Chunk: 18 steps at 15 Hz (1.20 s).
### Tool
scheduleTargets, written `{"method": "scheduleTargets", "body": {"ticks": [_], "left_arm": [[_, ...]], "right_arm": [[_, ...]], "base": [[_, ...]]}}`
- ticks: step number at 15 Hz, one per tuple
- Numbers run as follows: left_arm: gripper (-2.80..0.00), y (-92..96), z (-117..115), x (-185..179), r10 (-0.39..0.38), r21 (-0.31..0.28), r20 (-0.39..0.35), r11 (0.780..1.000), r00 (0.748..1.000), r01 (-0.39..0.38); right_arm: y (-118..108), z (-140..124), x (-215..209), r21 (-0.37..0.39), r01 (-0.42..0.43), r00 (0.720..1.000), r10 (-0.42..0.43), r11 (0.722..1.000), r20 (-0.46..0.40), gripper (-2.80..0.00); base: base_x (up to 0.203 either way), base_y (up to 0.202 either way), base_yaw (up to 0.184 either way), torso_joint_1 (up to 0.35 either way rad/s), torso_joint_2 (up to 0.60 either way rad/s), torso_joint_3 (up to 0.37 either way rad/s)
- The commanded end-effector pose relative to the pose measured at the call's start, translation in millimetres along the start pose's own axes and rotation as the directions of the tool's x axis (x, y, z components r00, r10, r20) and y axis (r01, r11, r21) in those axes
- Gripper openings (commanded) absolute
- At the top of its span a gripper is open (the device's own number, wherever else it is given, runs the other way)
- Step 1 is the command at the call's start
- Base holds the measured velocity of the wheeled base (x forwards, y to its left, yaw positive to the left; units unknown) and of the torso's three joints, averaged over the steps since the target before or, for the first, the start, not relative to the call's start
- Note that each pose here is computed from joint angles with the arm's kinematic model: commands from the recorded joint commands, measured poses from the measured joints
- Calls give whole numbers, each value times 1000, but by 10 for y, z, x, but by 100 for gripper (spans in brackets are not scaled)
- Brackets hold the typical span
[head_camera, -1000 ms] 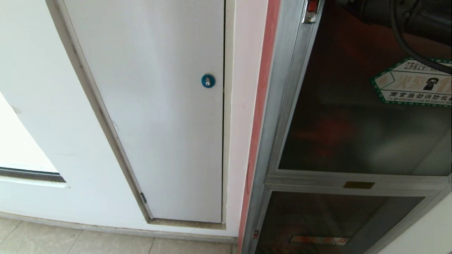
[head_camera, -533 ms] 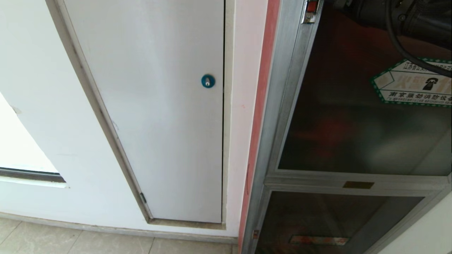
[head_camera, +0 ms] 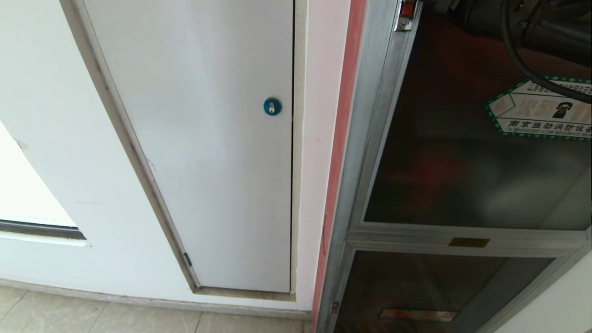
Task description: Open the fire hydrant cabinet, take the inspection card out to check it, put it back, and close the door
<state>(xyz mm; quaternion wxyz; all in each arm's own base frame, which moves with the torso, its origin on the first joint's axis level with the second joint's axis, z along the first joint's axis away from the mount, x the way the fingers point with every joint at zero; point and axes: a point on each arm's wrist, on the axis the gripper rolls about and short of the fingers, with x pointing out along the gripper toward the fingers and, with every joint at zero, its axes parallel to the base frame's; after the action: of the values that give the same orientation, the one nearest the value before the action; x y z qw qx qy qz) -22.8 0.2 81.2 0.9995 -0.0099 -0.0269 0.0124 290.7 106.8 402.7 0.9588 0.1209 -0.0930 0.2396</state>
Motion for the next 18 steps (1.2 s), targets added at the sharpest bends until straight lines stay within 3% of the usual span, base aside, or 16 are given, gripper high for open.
{"method": "scheduleTargets", "body": {"ticks": [1,18], "left_arm": [[-280,1,-50,11,1,0,-17,1000,1000,-1],[-280,1,-50,12,1,0,-17,1000,1000,-1]], "right_arm": [[-15,-32,25,3,3,1000,-3,1000,-8,-280],[-137,-48,48,-4,37,999,-37,999,-11,-280]], "base": [[0,0,0,0,0,0],[0,0,0,0,0,0]]}}
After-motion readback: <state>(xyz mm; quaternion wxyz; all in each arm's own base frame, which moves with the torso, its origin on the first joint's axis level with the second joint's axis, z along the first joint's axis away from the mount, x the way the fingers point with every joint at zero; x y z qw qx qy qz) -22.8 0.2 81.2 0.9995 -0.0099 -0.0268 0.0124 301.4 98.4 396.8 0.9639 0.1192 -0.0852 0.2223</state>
